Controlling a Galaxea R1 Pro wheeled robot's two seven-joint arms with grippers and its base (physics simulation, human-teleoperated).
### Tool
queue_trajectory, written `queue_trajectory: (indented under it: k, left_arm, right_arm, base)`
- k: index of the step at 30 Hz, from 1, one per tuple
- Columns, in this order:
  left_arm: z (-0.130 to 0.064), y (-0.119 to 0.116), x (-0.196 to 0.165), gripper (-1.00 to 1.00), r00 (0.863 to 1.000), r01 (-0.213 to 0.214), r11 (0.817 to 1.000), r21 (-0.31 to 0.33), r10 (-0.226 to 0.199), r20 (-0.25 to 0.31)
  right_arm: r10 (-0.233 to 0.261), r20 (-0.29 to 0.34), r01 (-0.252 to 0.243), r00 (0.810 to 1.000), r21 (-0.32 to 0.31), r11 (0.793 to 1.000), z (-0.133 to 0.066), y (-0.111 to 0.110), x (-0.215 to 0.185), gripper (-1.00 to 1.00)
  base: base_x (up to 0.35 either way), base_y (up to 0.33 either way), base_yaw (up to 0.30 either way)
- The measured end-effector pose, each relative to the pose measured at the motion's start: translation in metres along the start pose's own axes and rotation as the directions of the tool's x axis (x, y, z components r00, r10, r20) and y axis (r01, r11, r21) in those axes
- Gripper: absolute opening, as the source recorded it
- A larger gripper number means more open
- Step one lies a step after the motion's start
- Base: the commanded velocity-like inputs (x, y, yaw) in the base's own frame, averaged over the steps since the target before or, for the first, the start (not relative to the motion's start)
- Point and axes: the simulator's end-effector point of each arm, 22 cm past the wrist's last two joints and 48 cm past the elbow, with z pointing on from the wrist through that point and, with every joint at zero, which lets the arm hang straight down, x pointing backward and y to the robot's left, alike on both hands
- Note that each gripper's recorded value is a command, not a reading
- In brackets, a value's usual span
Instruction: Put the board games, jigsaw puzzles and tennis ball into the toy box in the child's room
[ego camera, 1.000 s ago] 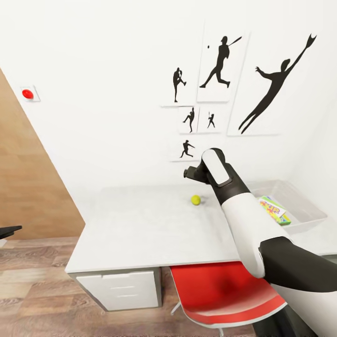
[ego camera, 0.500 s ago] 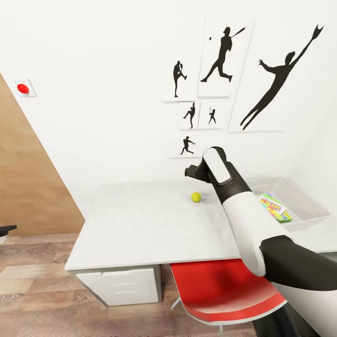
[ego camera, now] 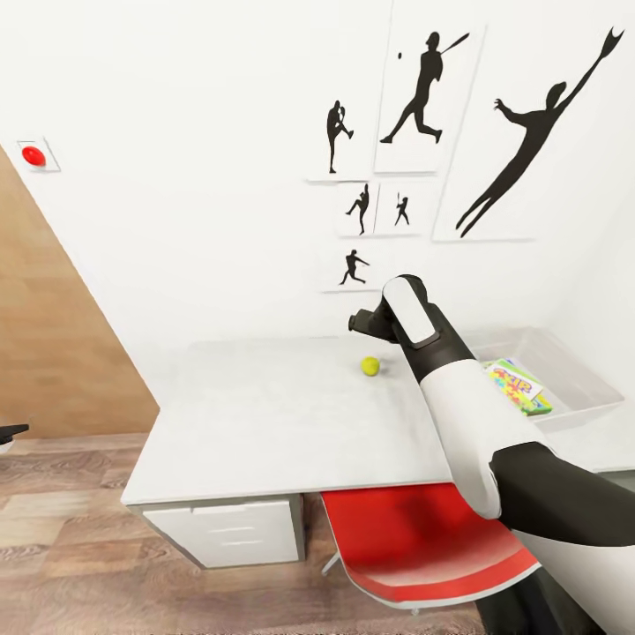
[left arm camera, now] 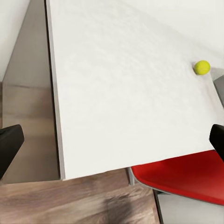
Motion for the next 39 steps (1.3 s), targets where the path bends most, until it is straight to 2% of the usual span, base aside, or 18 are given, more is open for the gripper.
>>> queue_trajectory:
  k: [13,22,30,39]
  left_arm:
    - [0.007,0.006,0.006,1.0,1.0,0.02,1.0,-0.003,-0.02,-0.014]
    - [0.013,0.015,0.018,1.0,0.997,0.068,0.998,-0.001,-0.068,-0.028]
    - [0.003,0.019,0.009,1.0,0.989,0.141,0.989,0.043,-0.142,0.03]
    - [-0.001,0.025,0.007,1.0,0.987,0.154,0.987,0.034,-0.155,0.034]
  right_arm:
    - [0.002,-0.025,-0.002,1.0,0.007,1.0,0.016,-0.004,0.008,1.0]
    - [0.004,-0.04,-0.004,0.999,0.011,1.0,0.025,-0.006,0.013,1.0]
    - [0.007,-0.051,-0.007,0.999,0.016,1.0,0.034,-0.01,0.017,1.0]
    - [0.009,-0.064,-0.008,0.998,0.019,1.0,0.043,-0.012,0.022,1.0]
  base:
    - [0.0,0.0,0.0]
    - [0.0,0.0,0.0]
    - [0.0,0.0,0.0]
    - [0.0,0.0,0.0]
